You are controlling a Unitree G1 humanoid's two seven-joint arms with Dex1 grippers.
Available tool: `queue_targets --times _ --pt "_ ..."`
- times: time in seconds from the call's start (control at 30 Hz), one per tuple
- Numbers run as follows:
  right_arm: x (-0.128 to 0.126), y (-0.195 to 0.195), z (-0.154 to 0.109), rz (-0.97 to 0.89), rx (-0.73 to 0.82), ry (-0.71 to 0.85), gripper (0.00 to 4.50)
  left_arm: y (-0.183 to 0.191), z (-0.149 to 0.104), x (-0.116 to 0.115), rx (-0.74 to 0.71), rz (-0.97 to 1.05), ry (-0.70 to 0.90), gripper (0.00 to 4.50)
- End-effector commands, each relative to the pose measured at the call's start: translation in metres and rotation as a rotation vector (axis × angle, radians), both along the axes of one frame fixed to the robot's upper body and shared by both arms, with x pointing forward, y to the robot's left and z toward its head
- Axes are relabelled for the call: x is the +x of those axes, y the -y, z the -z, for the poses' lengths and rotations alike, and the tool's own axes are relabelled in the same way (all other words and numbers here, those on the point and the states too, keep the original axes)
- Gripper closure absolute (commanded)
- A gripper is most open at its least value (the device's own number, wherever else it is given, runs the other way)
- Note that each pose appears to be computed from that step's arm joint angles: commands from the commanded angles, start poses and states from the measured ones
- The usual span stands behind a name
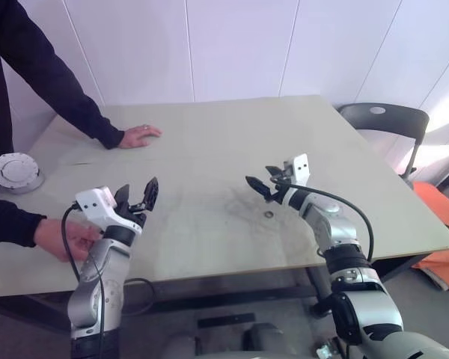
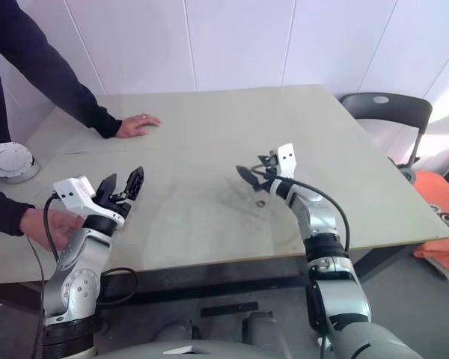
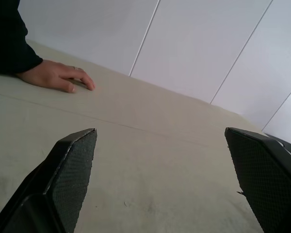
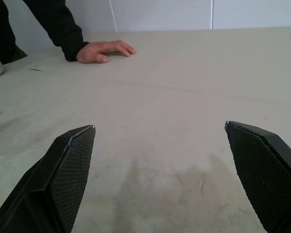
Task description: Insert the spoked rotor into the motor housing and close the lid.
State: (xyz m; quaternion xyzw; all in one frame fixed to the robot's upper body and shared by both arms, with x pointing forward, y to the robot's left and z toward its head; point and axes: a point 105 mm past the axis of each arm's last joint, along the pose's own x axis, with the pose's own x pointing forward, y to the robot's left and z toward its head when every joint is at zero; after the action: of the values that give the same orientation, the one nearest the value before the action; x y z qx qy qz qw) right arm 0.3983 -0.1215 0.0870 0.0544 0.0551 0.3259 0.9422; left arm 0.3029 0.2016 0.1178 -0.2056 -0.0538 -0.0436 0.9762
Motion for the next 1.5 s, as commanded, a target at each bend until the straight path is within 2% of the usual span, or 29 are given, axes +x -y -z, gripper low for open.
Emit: queue_targets --times 0.03,1.5 --pt "0.0059 -0.0053 -0.0198 -0.017 0.0 0.069 0.01 0.0006 -0.0125 0.0005 0.018 -0.004 0.051 0.0" --pt "0.0058 -0.0069 -0.0154 -0.019 0.001 0.054 0.01 0.0028 -0.0136 0.0012 0.015 -0.009 0.055 0.0"
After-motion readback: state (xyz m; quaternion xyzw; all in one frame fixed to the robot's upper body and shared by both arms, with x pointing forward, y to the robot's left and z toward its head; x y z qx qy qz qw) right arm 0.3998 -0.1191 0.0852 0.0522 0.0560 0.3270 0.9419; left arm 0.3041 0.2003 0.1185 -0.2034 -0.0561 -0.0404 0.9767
